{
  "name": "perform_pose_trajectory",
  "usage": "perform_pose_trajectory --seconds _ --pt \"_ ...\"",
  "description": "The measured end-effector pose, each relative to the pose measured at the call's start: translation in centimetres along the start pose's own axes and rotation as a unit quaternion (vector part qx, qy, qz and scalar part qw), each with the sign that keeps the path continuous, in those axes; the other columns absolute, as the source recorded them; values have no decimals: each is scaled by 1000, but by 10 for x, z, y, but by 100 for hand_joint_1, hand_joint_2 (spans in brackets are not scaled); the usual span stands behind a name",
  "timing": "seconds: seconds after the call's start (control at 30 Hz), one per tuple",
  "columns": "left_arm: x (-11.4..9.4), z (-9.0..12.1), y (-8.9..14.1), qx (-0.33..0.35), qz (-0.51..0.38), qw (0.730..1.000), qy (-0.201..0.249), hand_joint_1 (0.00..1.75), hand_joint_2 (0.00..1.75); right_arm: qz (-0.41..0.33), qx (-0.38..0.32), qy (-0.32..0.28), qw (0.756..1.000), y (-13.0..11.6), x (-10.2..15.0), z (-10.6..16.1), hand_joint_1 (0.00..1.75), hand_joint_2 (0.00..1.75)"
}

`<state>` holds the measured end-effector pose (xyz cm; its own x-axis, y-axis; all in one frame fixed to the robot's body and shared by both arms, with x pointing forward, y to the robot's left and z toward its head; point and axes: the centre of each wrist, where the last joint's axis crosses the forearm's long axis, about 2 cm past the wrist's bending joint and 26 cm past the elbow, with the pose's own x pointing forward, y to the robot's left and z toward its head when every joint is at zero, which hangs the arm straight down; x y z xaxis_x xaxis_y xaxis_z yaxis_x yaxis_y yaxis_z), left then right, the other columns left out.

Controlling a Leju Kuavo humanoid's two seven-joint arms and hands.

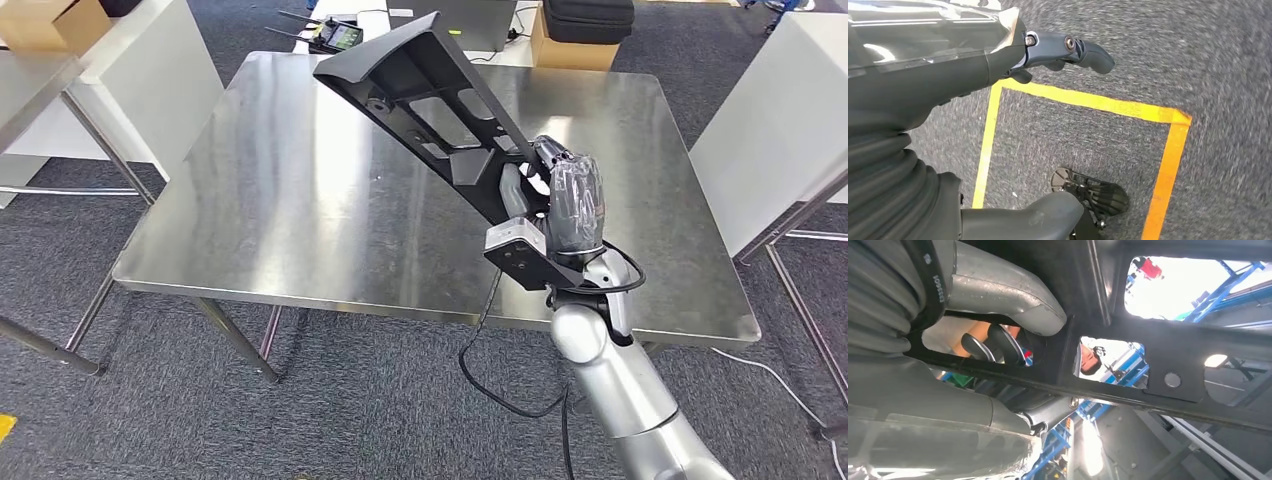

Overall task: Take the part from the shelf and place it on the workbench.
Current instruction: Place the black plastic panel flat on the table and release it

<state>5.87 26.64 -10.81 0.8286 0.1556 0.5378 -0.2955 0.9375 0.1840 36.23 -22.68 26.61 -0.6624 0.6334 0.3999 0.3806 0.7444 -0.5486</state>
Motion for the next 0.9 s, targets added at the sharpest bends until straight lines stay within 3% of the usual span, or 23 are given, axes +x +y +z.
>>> perform_pose_trajectory --seconds 0.27,0.43,0.57,0.73,0.9 --pt "-3 1 1 1 5 1000 1 0 175 180 8 47 983 -1 -36 -5 175 175" --pt "-1 0 0 -2 4 1000 -6 0 175 240 36 91 966 -2 -67 5 175 175" --pt "4 -2 -1 0 -6 1000 -23 0 175 321 40 118 939 -7 -91 7 175 175" --pt "7 -2 -3 -2 -8 1000 -31 0 175 370 59 146 916 -11 -114 15 175 175" --pt "11 -4 -6 -37 5 998 -41 0 175 459 95 166 868 -7 -132 22 175 175"
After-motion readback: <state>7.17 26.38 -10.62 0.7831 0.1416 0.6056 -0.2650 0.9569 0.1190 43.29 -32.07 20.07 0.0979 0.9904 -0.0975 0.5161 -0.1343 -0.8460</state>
